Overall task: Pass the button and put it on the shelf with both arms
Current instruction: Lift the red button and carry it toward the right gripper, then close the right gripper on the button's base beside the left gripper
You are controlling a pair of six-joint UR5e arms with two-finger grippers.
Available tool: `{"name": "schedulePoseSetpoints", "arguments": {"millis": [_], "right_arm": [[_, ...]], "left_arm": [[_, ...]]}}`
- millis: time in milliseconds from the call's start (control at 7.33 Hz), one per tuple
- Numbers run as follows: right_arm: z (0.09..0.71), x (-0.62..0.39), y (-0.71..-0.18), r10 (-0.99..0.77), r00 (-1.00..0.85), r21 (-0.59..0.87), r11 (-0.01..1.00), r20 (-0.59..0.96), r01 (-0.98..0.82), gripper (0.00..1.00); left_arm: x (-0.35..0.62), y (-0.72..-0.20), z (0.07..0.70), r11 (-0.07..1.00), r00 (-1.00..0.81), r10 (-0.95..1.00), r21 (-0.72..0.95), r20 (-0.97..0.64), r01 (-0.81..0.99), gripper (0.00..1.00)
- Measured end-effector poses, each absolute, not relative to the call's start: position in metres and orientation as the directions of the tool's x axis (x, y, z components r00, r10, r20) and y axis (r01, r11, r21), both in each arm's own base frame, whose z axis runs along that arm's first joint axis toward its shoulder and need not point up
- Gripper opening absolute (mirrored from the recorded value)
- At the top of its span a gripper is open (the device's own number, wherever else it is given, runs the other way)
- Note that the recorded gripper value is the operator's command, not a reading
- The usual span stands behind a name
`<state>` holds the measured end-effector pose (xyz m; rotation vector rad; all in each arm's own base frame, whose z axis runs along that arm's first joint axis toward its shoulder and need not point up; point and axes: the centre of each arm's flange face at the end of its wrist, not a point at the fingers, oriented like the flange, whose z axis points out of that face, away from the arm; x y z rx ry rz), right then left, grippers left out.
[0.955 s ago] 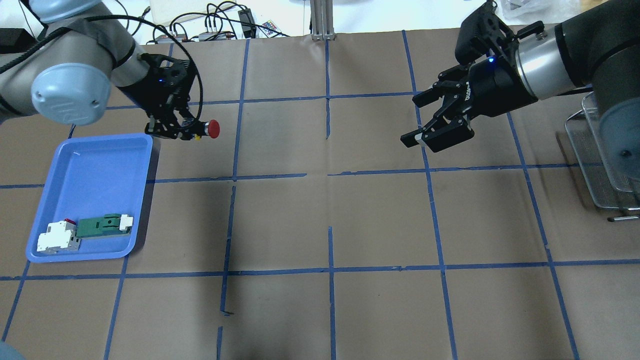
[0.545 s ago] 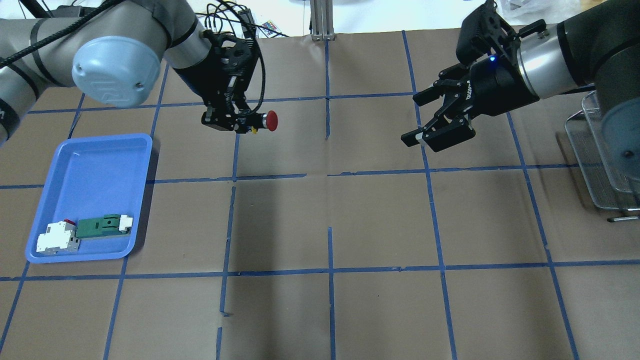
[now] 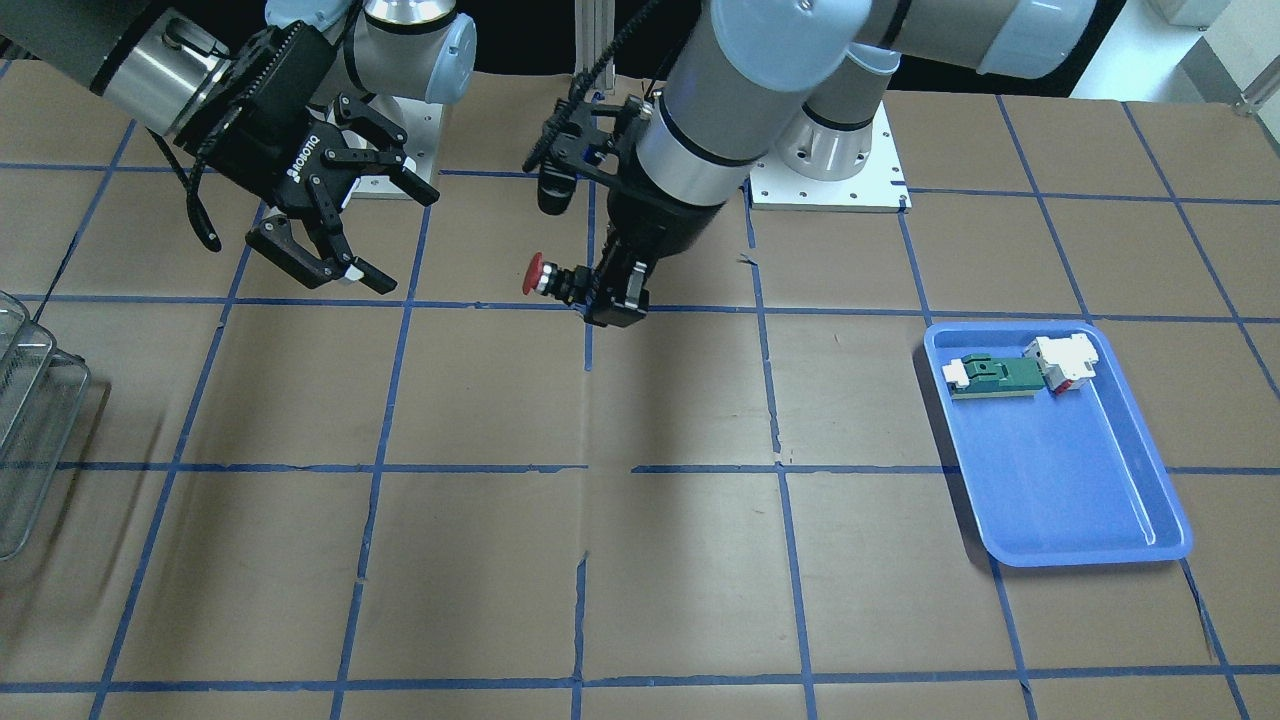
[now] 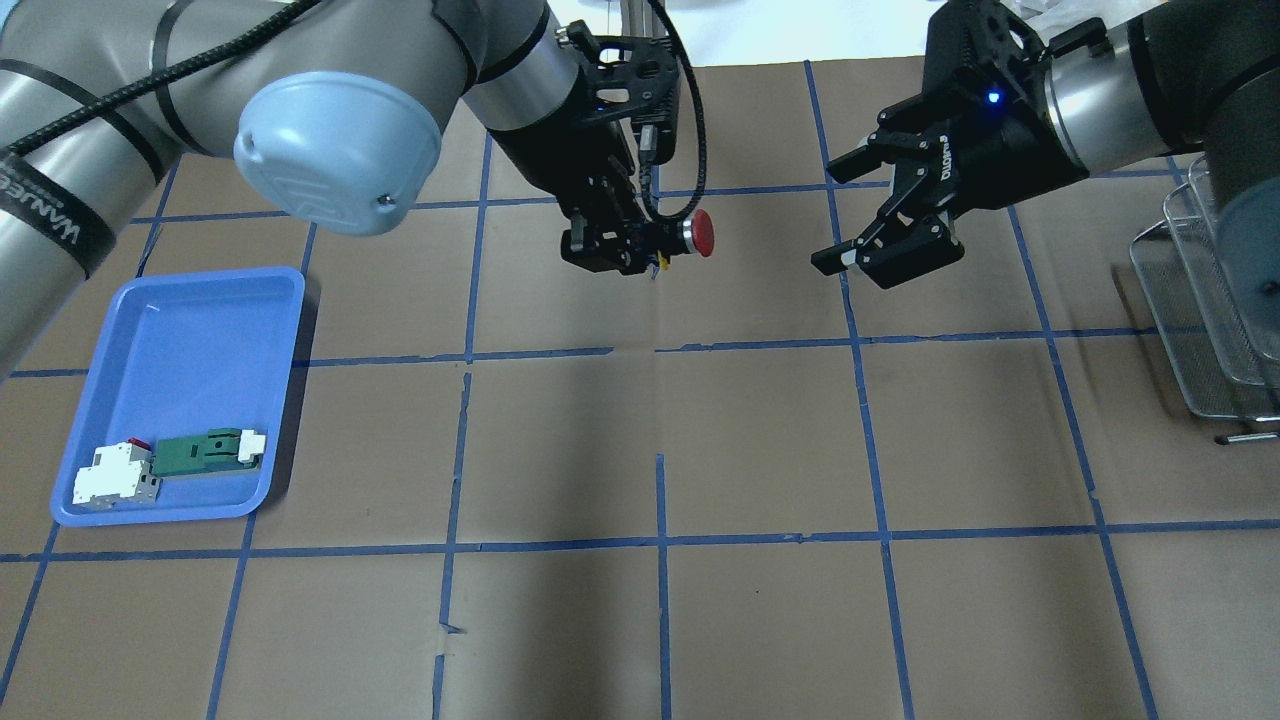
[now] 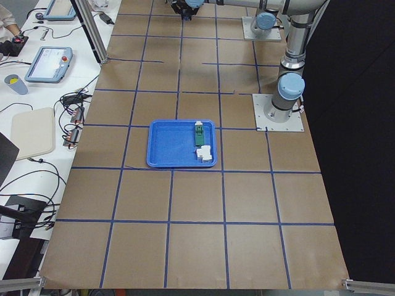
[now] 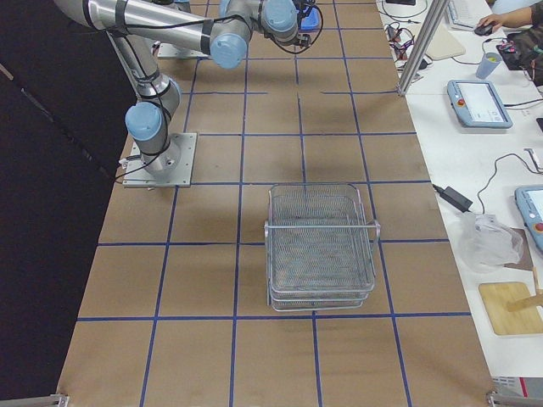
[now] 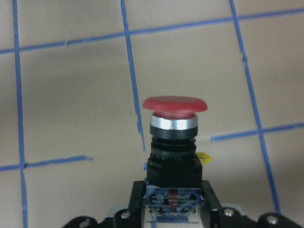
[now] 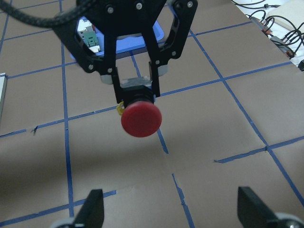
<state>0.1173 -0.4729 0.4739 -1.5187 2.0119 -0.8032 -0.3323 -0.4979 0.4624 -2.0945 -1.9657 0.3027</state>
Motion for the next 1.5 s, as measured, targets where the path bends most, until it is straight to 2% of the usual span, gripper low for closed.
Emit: {"name": "schedulePoseSetpoints", "arguments": {"millis": [409, 818, 1500], "right_arm": [[0.481, 0.116, -0.482, -0.959, -0.276, -0.725, 0.234, -0.063, -0.648, 1.0], [0.479, 0.119, -0.472, -0.955, -0.27, -0.72, 0.272, -0.121, -0.638, 1.0], [0.49, 0.135, -0.459, -0.983, -0.182, -0.734, 0.147, -0.032, -0.663, 1.0]], "left_arm": [[-0.355, -0.479, 0.475, 0.045, -0.023, 0.998, -0.373, 0.063, 0.927, 0.0], [-0.354, -0.48, 0.479, 0.064, -0.043, 0.997, -0.387, 0.061, 0.92, 0.0], [-0.35, -0.474, 0.492, 0.061, -0.048, 0.998, -0.398, 0.042, 0.916, 0.0]]}}
